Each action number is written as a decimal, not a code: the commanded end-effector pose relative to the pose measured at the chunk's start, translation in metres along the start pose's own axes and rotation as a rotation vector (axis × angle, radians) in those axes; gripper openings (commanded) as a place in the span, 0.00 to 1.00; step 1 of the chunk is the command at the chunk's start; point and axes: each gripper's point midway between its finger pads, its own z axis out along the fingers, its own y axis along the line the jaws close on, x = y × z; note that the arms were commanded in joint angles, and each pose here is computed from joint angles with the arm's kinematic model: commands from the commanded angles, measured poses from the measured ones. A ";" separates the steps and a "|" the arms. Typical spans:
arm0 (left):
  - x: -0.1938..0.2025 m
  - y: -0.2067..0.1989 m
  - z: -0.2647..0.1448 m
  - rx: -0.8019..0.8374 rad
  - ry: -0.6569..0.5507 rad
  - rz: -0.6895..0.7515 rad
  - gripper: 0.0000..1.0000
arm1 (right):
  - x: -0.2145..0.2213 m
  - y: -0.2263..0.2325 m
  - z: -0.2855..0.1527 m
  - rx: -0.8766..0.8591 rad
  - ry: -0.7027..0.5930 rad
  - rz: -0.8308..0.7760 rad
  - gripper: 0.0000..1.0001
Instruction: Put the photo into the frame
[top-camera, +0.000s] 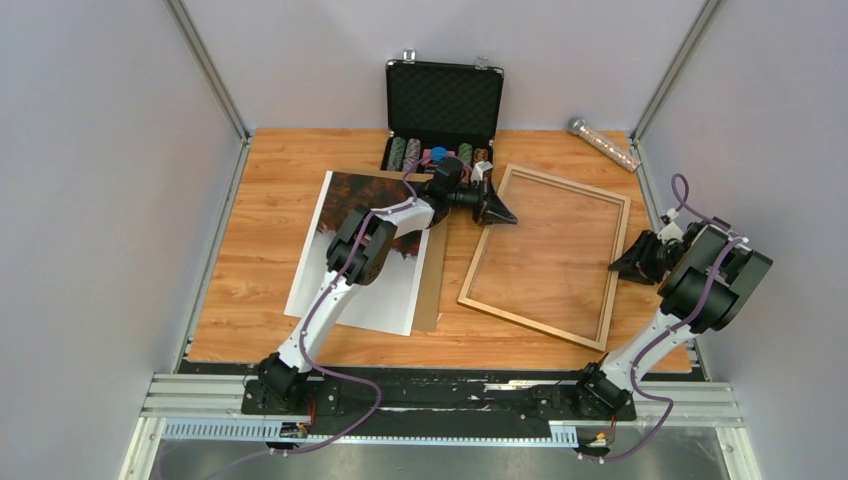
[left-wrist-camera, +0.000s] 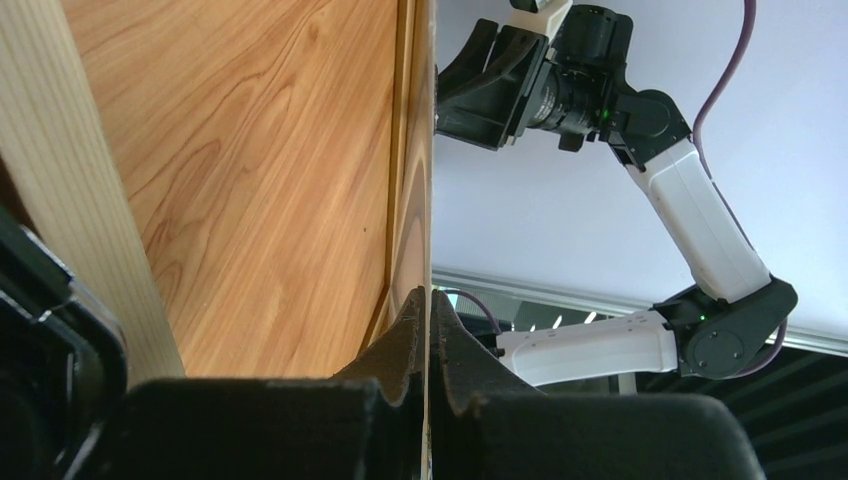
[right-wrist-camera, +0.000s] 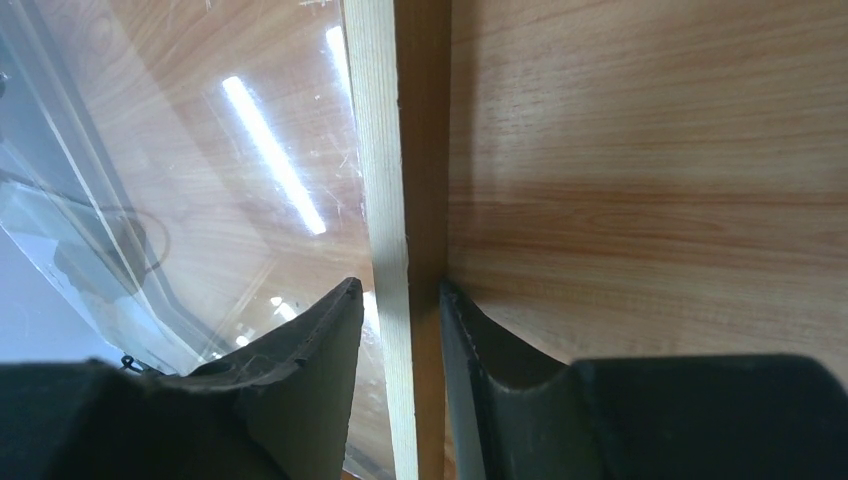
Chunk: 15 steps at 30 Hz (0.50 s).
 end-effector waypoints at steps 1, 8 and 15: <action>0.036 0.009 0.005 -0.063 0.109 -0.200 0.00 | -0.015 0.000 0.001 -0.009 -0.041 -0.039 0.37; 0.039 0.003 0.005 -0.047 0.118 -0.220 0.00 | -0.013 -0.002 0.002 -0.007 -0.035 -0.037 0.37; 0.040 -0.002 0.004 -0.031 0.128 -0.242 0.00 | -0.012 -0.003 0.002 -0.001 -0.030 -0.032 0.37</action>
